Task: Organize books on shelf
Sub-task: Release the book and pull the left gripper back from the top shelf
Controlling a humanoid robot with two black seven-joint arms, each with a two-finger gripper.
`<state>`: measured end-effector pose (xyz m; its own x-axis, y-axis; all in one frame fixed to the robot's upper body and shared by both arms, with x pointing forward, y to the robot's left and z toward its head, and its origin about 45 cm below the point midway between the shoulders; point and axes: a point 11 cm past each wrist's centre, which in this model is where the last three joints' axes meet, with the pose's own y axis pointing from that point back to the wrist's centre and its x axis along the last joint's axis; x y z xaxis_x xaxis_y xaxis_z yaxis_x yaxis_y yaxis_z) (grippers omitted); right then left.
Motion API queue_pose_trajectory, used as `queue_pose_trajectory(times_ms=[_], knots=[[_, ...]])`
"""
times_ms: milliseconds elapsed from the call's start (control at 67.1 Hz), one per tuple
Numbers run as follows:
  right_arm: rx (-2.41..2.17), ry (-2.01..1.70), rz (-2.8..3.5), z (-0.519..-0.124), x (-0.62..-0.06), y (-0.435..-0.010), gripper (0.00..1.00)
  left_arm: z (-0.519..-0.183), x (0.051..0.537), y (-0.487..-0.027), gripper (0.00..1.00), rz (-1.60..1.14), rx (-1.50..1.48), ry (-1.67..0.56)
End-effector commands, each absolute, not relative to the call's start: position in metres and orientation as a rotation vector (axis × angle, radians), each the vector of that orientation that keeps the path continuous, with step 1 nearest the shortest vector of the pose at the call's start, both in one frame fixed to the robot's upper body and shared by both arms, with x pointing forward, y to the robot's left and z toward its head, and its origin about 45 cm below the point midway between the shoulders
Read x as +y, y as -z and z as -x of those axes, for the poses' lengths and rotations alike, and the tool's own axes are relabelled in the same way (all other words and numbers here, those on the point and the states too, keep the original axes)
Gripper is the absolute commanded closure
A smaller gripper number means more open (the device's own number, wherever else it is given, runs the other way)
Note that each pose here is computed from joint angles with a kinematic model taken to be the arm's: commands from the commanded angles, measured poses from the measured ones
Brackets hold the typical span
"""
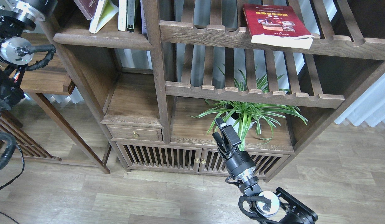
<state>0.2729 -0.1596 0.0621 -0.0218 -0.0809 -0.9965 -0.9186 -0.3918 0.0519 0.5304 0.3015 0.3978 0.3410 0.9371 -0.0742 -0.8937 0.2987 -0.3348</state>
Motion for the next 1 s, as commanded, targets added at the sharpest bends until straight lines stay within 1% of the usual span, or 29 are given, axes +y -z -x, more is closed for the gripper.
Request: queue_pose_trajectory(times_ms=[0, 507, 894, 983], knots=[[1.07, -1.5, 1.55, -0.272, -0.158, -0.062, 0.02, -0.531, 0.301, -0.397, 0.96, 0.312, -0.171, -1.226], [1.084, -1.514, 1.533, -0.265, -0.159, -0.057, 0.02, -0.532, 0.292, -0.382, 0.96, 0.23, -0.189, -1.211], [1.089, -1.515, 1.53, -0.264, -0.16, -0.056, 0.02, -0.532, 0.294, -0.378, 0.93, 0.229, -0.18, -1.219], [1.085, -1.513, 1.534, -0.266, -0.16, -0.057, 0.02, -0.532, 0.297, -0.376, 0.9, 0.229, -0.172, -1.229]])
